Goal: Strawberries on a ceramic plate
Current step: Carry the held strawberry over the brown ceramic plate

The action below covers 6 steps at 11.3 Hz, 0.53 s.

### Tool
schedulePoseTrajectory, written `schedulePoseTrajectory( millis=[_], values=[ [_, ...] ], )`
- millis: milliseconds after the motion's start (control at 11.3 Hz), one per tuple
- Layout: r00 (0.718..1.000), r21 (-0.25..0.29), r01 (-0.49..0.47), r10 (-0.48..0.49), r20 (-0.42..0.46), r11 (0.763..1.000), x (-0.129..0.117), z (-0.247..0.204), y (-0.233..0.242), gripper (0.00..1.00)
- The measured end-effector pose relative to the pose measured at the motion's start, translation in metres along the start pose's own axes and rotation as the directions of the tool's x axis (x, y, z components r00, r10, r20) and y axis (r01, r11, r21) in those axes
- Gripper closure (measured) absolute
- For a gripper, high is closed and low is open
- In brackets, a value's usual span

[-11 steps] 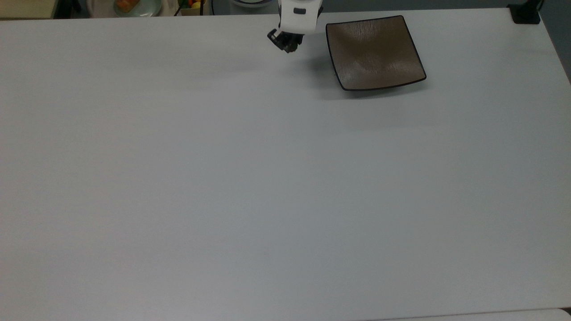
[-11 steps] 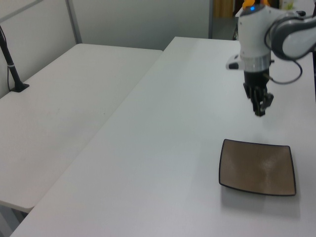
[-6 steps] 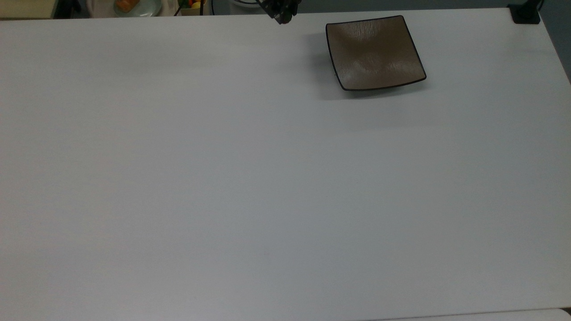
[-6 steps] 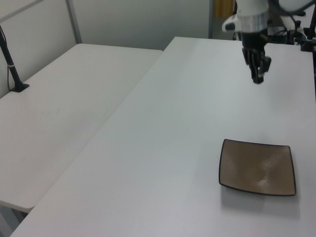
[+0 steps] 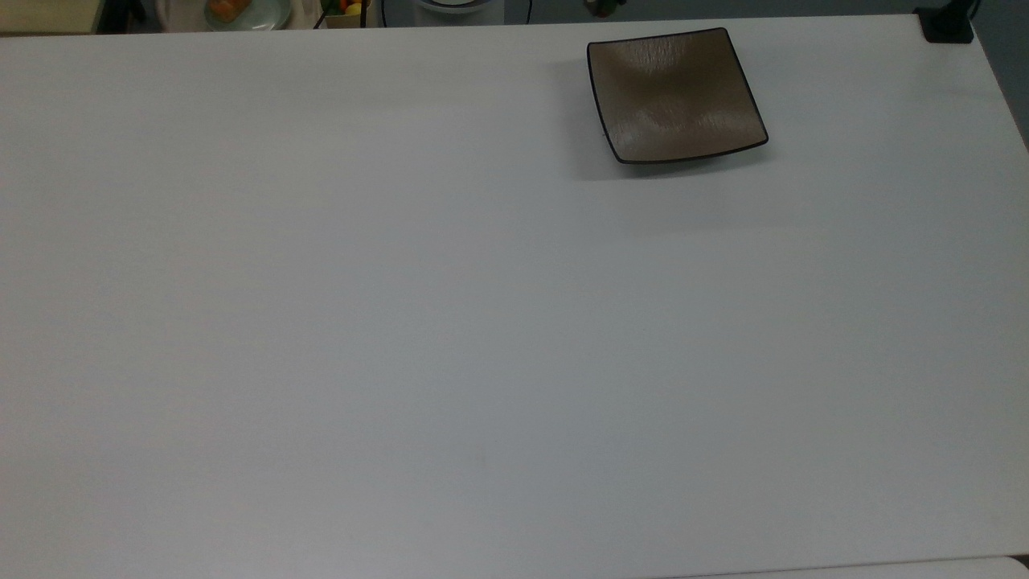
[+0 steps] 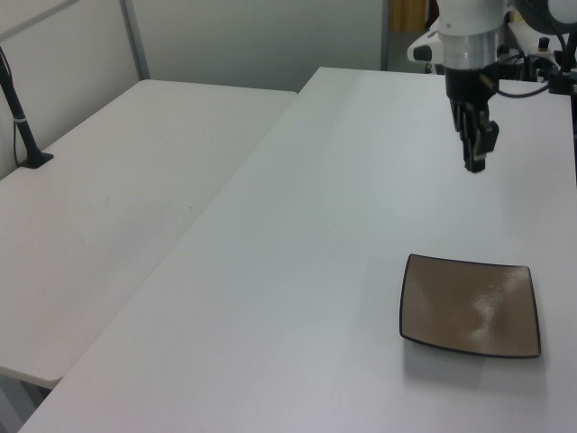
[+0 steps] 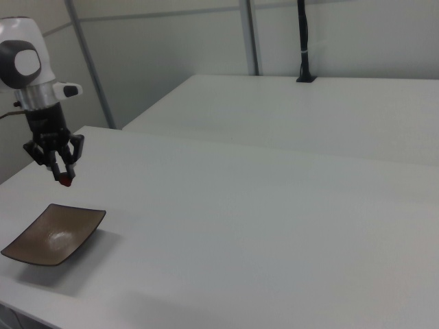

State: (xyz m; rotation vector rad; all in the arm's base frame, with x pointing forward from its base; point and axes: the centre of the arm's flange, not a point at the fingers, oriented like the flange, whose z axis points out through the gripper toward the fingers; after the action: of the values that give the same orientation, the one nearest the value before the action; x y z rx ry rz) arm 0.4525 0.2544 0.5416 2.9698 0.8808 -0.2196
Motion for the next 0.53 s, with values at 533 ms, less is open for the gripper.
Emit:
schedulePoseTrajectory(
  millis=[533],
  values=[
    [0.984,0.137,-0.170,0.160,0.079,0.976,0.027,0.044,-0.037,0.68]
  ],
)
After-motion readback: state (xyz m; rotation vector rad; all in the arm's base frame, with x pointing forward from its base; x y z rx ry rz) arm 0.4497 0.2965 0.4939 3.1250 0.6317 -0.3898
